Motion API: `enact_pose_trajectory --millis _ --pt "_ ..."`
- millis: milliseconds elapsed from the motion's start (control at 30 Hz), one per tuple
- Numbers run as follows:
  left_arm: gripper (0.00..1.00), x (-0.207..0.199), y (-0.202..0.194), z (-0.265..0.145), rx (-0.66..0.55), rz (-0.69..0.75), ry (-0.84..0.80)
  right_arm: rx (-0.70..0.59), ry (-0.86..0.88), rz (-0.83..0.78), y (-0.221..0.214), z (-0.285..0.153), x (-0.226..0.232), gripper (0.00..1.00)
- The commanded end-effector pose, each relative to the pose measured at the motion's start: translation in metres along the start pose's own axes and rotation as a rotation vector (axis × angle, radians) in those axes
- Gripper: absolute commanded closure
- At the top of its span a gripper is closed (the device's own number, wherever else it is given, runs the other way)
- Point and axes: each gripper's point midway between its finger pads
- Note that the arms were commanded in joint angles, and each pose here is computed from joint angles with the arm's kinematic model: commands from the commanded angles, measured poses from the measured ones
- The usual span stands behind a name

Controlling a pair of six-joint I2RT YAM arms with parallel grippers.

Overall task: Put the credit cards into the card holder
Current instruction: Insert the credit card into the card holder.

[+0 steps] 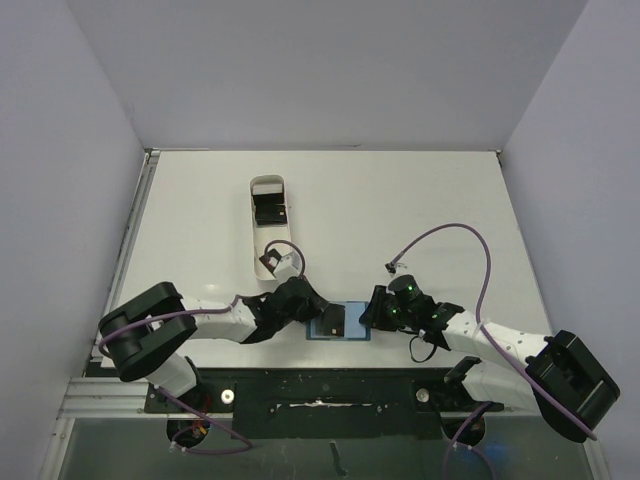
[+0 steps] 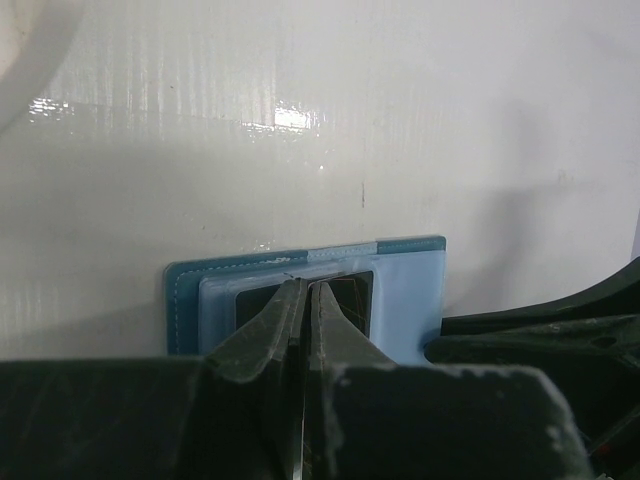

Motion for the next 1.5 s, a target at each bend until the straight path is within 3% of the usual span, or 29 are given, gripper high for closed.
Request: enact_pose_trajectory --millis 0,667,1467 --pt "1.00 -0.011 0.001 0.005 -0.003 0.019 -0.025 -0.018 0.008 -0.003 0.001 0.000 0.001 0.75" --pt "1.00 0.006 0.004 -0.007 0.001 0.005 0.070 -0.028 0.014 -0.005 0.004 -0.001 0.004 0.75" --pt "1.00 0.007 0.012 -0.018 -0.054 -0.016 0.062 -0.023 0.008 -0.004 0.001 0.000 0.003 0.79"
Point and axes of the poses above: each gripper's point midway between its finger pads, its own z axis out along the fingers, its own x axis along the line the jaws close on, y = z × x, and after that the axes turned 4 degrees about -z, right-handed
